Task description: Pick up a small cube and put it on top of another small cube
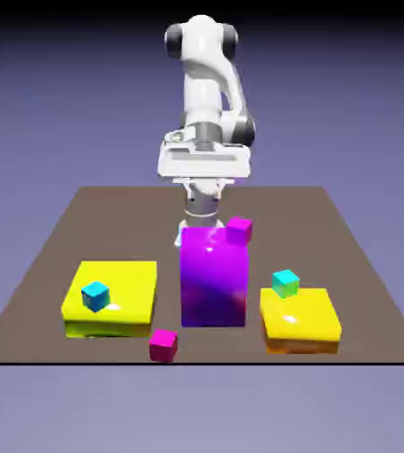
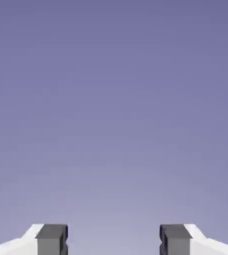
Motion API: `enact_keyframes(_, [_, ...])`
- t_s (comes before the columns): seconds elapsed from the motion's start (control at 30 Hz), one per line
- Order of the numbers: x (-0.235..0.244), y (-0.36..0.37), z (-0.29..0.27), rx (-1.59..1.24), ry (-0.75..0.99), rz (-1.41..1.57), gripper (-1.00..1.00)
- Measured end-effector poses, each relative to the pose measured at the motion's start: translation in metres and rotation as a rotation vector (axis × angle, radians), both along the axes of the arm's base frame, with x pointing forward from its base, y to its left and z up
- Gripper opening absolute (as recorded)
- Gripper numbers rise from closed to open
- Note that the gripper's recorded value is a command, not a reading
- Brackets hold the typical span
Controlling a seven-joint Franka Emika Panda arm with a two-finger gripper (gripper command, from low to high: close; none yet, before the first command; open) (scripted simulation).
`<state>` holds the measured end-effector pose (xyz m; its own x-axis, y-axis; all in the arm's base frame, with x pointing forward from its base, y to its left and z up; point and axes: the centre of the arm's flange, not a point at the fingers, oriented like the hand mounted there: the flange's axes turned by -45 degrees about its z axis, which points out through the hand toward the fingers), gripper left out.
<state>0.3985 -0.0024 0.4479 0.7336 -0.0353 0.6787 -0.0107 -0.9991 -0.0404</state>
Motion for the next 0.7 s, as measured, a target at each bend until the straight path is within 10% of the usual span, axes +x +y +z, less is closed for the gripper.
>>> enact_keyframes(0.7, [0.085,-0.096,-0.214,0.748,0.728,-1.134,0.00])
